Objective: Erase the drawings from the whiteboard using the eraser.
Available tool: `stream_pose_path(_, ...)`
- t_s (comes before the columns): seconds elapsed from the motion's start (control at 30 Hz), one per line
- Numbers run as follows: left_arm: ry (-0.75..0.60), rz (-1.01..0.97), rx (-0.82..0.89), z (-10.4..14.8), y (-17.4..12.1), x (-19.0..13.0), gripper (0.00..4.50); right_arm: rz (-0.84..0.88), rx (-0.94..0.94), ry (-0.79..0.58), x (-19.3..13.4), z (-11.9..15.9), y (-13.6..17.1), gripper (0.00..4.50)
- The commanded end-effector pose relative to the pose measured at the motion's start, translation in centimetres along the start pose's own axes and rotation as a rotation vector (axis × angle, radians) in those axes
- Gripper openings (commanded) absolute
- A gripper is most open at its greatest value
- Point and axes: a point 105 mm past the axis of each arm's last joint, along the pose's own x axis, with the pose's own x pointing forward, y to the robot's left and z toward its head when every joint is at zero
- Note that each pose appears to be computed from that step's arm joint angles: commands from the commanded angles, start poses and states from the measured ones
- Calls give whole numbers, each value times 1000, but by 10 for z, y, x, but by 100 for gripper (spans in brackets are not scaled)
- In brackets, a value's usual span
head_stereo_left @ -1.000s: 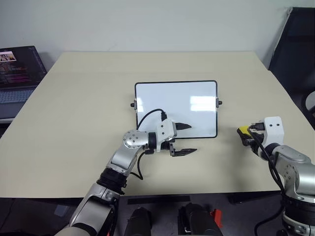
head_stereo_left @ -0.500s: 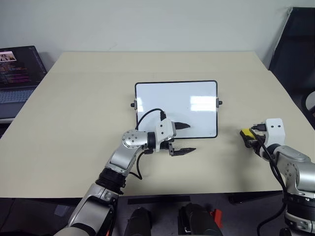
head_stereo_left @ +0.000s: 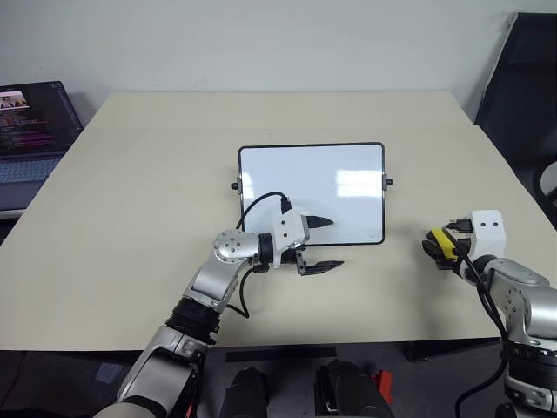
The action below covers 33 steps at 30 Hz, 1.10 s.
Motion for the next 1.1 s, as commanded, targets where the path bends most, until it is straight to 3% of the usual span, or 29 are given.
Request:
stream_pose_path(0.03,6,64,45,3,5,-8,450,-4,-1,-91,-11,16,-2,447)
stream_pose_path(0.27,27,209,-14,-6,0,-22,450,-37,40,-194,-34,22,-4,447)
stream_pose_path(0.47,43,583,-131,-16,6,-53,450,-125,104,-317,-66,21,-8,447)
stream_pose_path(0.63,55,907,-168,-19,11,-83,450,-155,30,-392,-87,4,0,447)
stream_pose_path(0.83,77,1191,-161,-31,9,-122,450,-200,103,-462,-101,-23,5,447)
stream_pose_path(0.93,117,1264,-204,-45,1,-135,450,-197,132,-483,-105,-32,10,447)
stream_pose_path(1.1,127,1290,-211,-46,-6,-134,450,-172,124,-518,-104,-31,16,447)
